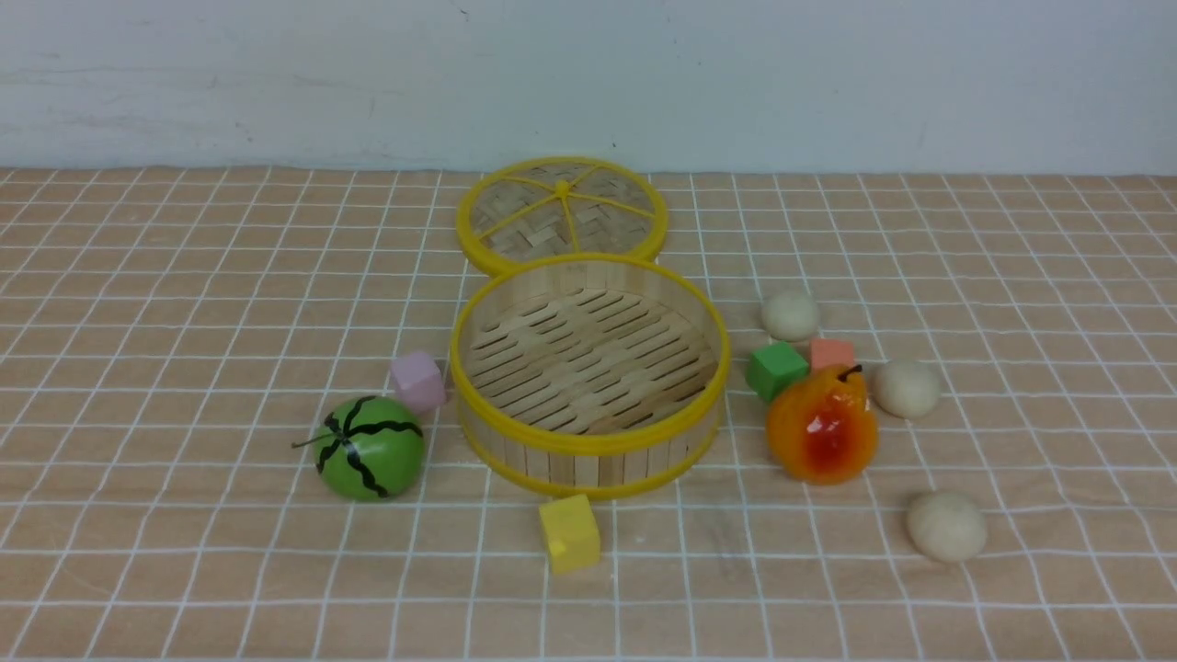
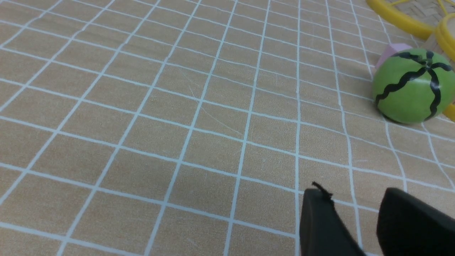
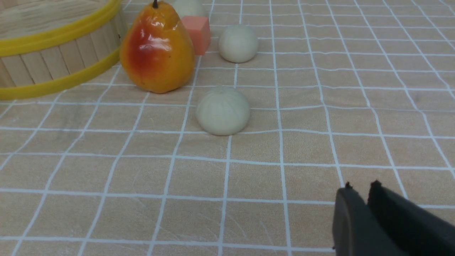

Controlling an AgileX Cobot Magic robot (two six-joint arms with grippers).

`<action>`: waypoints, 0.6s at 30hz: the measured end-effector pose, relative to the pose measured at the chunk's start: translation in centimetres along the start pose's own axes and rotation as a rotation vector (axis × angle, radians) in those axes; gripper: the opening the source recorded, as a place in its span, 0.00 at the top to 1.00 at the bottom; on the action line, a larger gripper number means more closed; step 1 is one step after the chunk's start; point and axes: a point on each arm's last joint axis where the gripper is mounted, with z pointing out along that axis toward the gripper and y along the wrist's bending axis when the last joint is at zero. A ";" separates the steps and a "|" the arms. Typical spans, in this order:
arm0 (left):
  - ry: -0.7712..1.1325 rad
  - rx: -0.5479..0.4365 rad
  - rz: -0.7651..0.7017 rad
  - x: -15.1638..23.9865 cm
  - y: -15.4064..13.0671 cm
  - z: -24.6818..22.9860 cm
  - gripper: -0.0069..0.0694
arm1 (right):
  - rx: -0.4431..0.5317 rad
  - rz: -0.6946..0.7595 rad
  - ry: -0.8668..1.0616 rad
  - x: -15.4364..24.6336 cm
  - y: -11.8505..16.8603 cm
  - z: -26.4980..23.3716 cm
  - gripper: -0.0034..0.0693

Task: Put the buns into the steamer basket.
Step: Use the right arm to grab a steamed stuffed bun

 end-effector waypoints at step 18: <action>0.000 0.000 0.000 0.0 0.0 0.0 0.60 | 0.019 0.230 -0.329 -2.7 -0.5 -0.4 0.81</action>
